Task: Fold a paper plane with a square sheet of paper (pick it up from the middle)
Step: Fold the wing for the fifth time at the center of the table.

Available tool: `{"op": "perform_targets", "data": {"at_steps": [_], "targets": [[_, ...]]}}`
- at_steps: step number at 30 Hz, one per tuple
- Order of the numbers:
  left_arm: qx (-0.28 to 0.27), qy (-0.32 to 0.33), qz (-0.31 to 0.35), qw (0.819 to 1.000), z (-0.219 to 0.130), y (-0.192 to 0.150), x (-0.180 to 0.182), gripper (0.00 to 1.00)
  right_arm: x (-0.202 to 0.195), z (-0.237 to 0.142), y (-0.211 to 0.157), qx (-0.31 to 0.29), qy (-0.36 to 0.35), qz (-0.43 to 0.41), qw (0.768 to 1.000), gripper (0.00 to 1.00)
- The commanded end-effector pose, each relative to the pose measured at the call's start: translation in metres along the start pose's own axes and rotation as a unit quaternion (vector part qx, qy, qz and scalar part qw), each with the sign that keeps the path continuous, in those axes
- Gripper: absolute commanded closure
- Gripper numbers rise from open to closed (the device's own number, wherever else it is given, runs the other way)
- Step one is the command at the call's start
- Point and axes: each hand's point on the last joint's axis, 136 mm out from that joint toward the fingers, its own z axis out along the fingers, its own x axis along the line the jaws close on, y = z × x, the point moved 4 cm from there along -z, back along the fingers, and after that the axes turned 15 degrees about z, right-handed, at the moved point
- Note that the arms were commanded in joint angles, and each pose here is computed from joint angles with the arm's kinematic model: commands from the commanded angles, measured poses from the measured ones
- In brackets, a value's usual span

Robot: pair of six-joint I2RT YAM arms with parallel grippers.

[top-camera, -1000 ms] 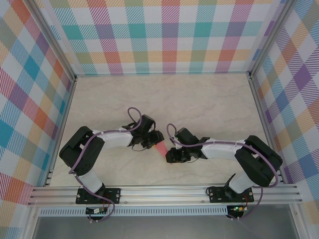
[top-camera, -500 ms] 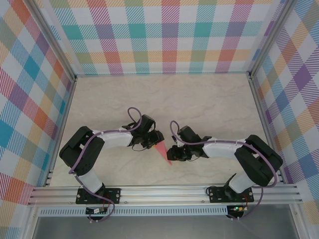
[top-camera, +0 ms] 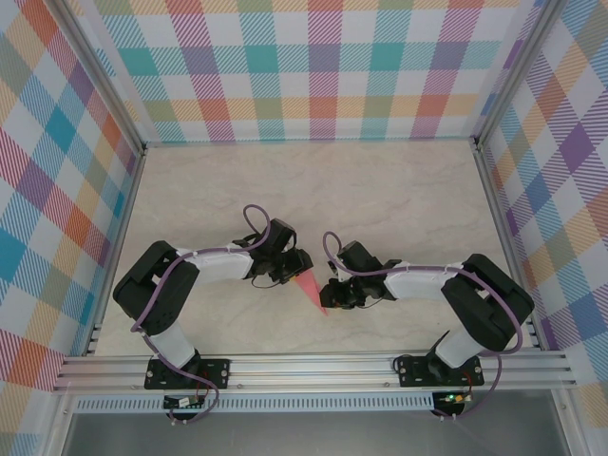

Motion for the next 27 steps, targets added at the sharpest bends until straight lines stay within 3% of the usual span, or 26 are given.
{"op": "perform_targets", "data": {"at_steps": [1, 17, 24, 27], "targets": [[0.01, 0.017, 0.004, 1.0, 0.005, -0.002, 0.005, 0.54, -0.011, 0.004, -0.007, 0.024, -0.023, 0.001, 0.999, 0.77], [0.013, 0.018, 0.003, 1.0, 0.006, -0.003, 0.006, 0.54, -0.021, 0.001, -0.007, 0.029, -0.106, -0.019, 0.994, 0.78], [0.013, 0.019, 0.004, 1.0, 0.005, -0.004, 0.006, 0.55, 0.007, -0.017, -0.001, 0.003, -0.071, -0.038, 0.997, 0.78], [0.014, 0.019, 0.004, 1.0, 0.005, -0.004, 0.006, 0.54, 0.018, -0.025, -0.001, -0.005, -0.047, -0.048, 0.998, 0.74]]}}
